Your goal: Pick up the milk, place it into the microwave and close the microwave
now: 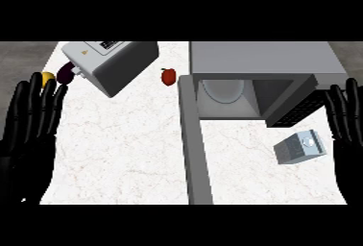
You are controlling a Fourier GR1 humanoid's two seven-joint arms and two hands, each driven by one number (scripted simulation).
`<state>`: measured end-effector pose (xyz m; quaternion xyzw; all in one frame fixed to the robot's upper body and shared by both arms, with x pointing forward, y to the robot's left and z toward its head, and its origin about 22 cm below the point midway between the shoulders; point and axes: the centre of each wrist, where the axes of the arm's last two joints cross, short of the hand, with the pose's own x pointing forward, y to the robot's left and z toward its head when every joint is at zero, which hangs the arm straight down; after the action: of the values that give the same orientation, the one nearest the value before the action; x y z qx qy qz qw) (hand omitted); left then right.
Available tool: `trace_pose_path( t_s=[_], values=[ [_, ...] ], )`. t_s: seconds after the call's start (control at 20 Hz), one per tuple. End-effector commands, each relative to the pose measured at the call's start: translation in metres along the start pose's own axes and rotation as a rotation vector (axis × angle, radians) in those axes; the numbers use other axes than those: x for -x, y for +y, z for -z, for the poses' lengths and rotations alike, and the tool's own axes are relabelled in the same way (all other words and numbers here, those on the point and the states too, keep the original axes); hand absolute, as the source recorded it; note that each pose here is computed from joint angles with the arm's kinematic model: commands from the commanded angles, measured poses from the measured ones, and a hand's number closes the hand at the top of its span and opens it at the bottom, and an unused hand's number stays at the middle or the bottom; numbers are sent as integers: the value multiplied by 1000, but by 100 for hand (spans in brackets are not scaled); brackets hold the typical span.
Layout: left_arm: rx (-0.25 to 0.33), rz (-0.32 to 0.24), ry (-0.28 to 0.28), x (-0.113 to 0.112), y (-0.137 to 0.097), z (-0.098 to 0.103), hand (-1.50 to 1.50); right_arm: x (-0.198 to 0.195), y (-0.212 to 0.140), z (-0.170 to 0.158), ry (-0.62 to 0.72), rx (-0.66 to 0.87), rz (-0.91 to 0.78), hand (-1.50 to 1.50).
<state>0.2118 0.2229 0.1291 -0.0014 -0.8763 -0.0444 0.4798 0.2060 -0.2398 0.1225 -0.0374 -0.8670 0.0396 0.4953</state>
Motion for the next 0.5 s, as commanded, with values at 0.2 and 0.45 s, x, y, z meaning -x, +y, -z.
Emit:
trace_pose_path(
  t_s=[0.2,0.45],
  values=[
    [-49,24,99,-1,18,-22,-150,-19,-66,-10,5,32,-62,-150],
    [-196,-193,192,4,3,-45,-150,-21,-79,-45,198,-7,20,-150]
  ],
)
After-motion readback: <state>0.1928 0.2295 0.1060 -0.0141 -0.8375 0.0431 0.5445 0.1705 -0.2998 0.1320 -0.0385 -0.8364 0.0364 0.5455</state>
